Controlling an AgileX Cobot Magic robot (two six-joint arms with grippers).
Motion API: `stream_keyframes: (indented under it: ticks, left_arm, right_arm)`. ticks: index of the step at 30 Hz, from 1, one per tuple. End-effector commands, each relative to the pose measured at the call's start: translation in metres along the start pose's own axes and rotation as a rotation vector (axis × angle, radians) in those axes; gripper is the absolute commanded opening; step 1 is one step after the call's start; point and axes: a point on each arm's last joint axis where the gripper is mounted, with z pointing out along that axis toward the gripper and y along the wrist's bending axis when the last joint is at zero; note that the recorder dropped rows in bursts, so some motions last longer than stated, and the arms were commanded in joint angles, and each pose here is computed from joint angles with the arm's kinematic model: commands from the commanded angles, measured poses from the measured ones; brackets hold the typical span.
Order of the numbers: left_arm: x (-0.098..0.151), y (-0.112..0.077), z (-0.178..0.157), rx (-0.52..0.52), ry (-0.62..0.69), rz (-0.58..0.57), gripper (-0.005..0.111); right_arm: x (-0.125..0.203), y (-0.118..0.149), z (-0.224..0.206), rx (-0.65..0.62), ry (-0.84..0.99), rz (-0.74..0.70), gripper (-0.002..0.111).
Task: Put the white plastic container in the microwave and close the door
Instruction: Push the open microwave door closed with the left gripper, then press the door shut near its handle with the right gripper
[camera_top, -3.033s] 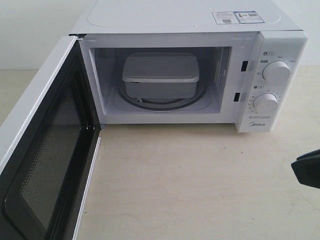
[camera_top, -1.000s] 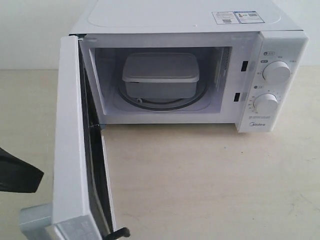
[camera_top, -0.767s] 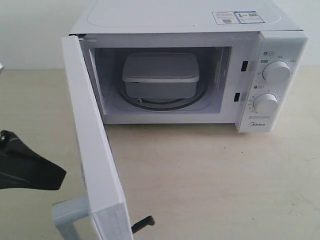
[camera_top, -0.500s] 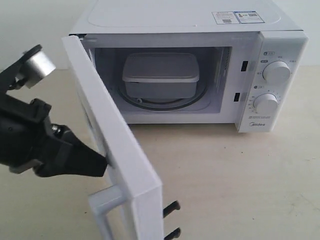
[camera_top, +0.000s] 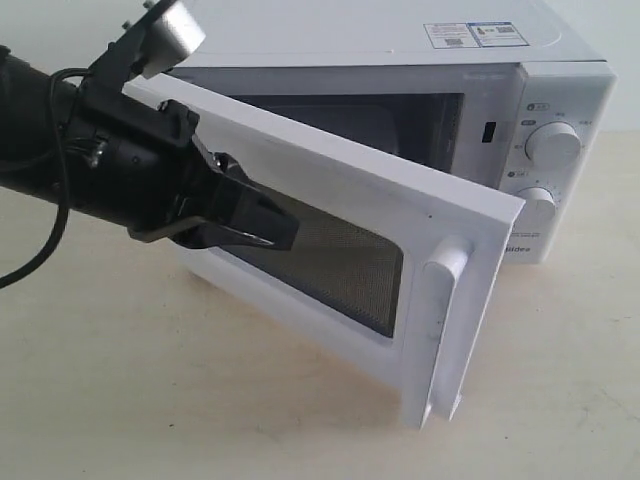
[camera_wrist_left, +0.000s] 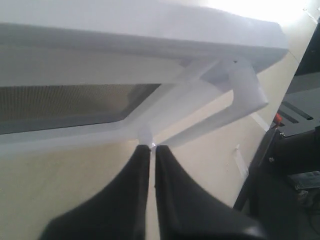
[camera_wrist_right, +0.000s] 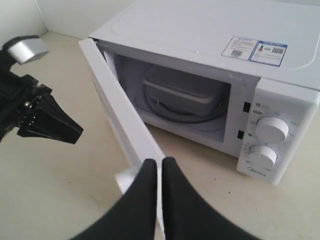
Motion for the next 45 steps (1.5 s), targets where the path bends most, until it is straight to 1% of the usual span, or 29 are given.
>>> stream_keyframes:
  ticks: [1,4,9,11,14,16,19,24,27,32,38,45]
  left_arm:
    - [-0.003,-0.003,-0.002,-0.003,-0.017,0.039,0.004]
    - [-0.003,-0.004,-0.003,-0.003,-0.021,0.070,0.004]
    - [-0.002,-0.007,-0.010,-0.022,-0.021,0.113,0.004]
    - [-0.002,-0.010,-0.017,-0.029,-0.025,0.146,0.004]
    - [0.001,-0.018,-0.032,-0.052,-0.020,0.215,0.004]
    - [0.004,-0.023,-0.044,-0.066,-0.026,0.228,0.004]
    - [0.005,-0.034,-0.063,-0.084,-0.073,0.235,0.004]
    - [0.011,-0.056,-0.099,-0.076,-0.185,0.224,0.004]
    - [0.016,-0.066,-0.115,-0.073,-0.232,0.245,0.004]
    - [0.025,-0.077,-0.133,-0.066,-0.264,0.288,0.004]
    - [0.029,-0.082,-0.140,-0.061,-0.275,0.288,0.004]
    - [0.034,-0.075,-0.132,-0.072,-0.261,0.262,0.004]
  right_arm:
    - [0.020,0.000,0.012,-0.005,0.047,0.034,0.000]
    - [0.036,0.006,0.029,-0.043,0.072,0.055,0.000]
    - [0.055,0.023,0.055,-0.205,0.024,0.148,0.000]
    - [0.062,0.028,0.064,-0.262,-0.021,0.198,0.000]
    - [0.072,0.030,0.074,-0.301,-0.067,0.254,0.000]
    - [0.076,0.031,0.081,-0.309,-0.076,0.280,0.000]
    - [0.079,0.034,0.094,-0.308,-0.063,0.294,0.000]
    - [0.079,0.044,0.127,-0.298,-0.025,0.287,0.000]
    - [0.078,0.050,0.145,-0.307,-0.037,0.284,0.000]
    - [0.082,0.053,0.171,-0.284,-0.027,0.262,0.000]
    - [0.081,0.035,0.185,-0.194,-0.037,0.299,0.000]
    - [0.079,0.020,0.186,-0.130,-0.053,0.313,0.000]
